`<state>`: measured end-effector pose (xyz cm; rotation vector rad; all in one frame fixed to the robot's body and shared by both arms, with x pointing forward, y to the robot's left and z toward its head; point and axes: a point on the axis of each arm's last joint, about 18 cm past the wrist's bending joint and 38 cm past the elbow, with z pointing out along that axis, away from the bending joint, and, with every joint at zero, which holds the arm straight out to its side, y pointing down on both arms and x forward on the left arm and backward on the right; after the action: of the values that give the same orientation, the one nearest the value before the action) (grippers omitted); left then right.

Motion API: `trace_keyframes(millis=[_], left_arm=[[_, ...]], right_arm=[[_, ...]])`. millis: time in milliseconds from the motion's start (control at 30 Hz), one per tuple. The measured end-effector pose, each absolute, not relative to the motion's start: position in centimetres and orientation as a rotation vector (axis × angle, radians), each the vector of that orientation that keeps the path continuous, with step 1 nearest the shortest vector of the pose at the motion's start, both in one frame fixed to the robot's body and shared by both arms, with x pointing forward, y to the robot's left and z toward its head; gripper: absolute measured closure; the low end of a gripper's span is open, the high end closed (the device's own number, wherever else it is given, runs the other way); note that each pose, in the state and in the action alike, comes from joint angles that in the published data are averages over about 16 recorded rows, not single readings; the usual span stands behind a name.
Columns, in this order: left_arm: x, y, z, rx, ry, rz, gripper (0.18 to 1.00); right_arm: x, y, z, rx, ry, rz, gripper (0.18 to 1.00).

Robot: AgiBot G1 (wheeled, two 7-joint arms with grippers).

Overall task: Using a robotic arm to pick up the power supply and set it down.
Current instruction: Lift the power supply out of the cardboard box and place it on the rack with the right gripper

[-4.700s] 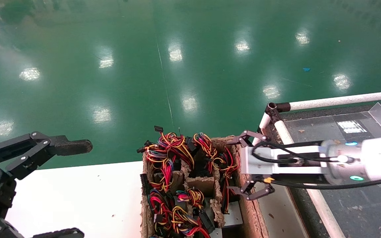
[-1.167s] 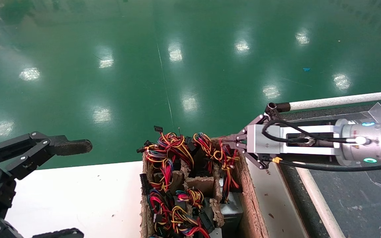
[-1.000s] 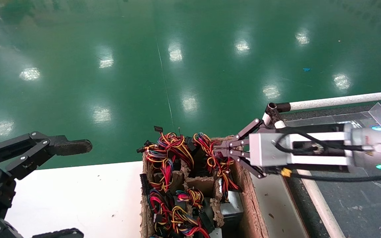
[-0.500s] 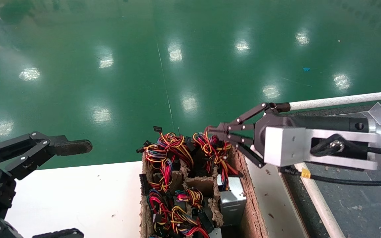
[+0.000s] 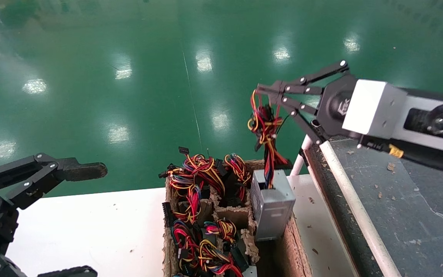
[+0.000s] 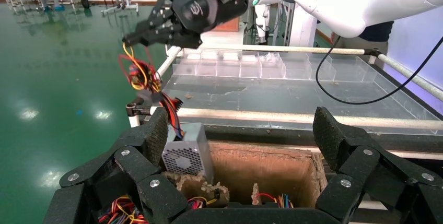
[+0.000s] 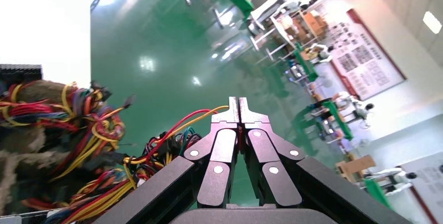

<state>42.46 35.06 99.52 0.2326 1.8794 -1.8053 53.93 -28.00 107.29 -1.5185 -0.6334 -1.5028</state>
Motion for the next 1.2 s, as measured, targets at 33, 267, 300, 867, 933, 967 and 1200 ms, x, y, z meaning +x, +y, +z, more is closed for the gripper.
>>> trace_keyframes(millis=[33,267,300,867,933,967,1200], left_arm=[[42.5,35.1,99.5,0.233,1.879,-1.805,0.184],[42.5,35.1,99.5,0.233,1.879,-1.805,0.184],[42.5,35.1,99.5,0.233,1.879,-1.805,0.184],[42.5,35.1,99.5,0.233,1.879,-1.805,0.184],[42.5,35.1,99.5,0.233,1.879,-1.805,0.184],[42.5,35.1,99.5,0.233,1.879,-1.805,0.184],[42.5,35.1,99.5,0.233,1.879,-1.805,0.184]], right_arm=[[53.8,-28.1,107.6,-1.507,-0.632,-1.512,0.985],[52.8,-29.3,110.1,-1.436,-0.627,-1.588,0.985],[52.6,-29.5,110.5,-1.428,-0.625,-1.601,0.985],[52.1,-33.8,115.0,-1.371,-0.501,-1.837,0.985],[52.2,-34.7,115.2,-1.375,-0.468,-1.869,0.985],[52.2,-35.1,115.3,-1.378,-0.448,-1.887,0.985],[52.4,-39.3,115.5,-1.409,-0.285,-2.011,0.985]])
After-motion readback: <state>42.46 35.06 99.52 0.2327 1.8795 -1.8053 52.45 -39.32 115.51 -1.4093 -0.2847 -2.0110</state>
